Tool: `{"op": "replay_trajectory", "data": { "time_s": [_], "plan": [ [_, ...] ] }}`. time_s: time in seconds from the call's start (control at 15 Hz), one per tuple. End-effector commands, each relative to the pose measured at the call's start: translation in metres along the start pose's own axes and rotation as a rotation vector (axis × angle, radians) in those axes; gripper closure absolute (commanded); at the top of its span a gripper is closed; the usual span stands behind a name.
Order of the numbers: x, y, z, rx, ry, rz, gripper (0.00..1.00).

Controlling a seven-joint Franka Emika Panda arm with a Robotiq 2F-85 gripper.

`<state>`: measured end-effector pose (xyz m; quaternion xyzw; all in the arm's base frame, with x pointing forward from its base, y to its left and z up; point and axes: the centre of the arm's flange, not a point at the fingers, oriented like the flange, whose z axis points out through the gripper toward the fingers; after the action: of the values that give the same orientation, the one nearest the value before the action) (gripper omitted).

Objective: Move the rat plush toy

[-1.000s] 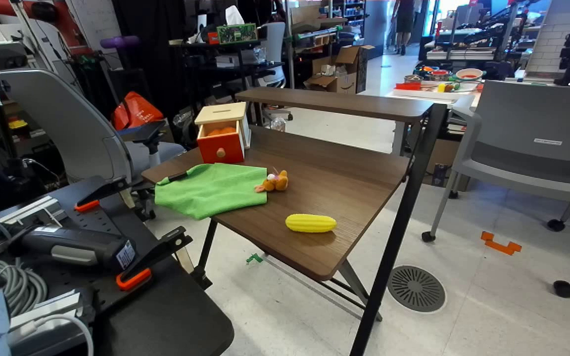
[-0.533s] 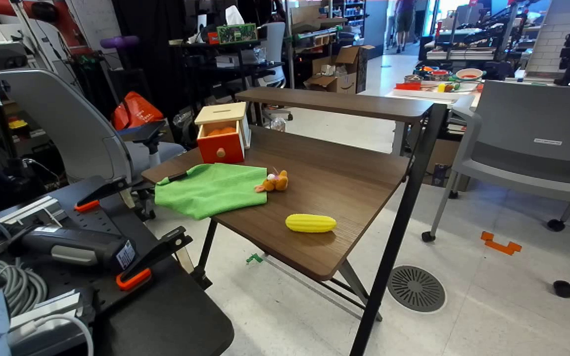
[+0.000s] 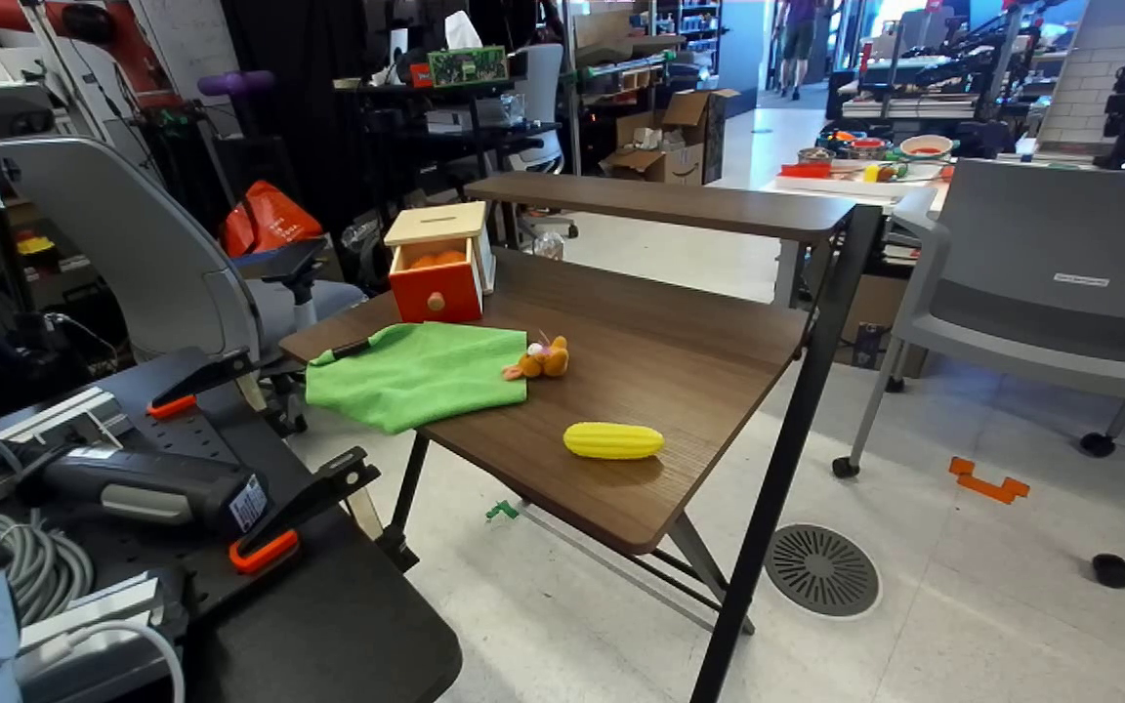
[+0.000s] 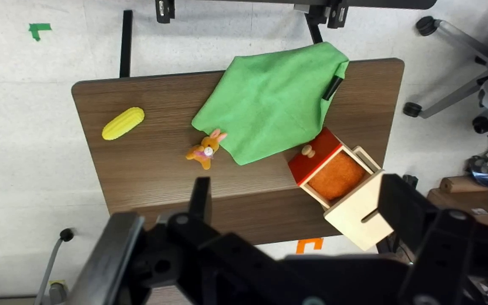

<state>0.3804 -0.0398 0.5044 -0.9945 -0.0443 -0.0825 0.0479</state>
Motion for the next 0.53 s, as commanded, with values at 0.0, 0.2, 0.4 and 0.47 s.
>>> {"op": "replay_trajectory", "data": {
  "time_s": [0.0,0.2,0.4,0.47],
  "plan": [
    [0.044,0.001,0.045,-0.023,0.002,0.018,0.0],
    [0.081,0.009,0.102,-0.074,0.029,0.069,0.0],
    [0.109,0.025,0.17,-0.102,-0.003,0.144,0.0],
    [0.114,0.033,0.194,-0.113,-0.029,0.174,0.0]
  ]
}}
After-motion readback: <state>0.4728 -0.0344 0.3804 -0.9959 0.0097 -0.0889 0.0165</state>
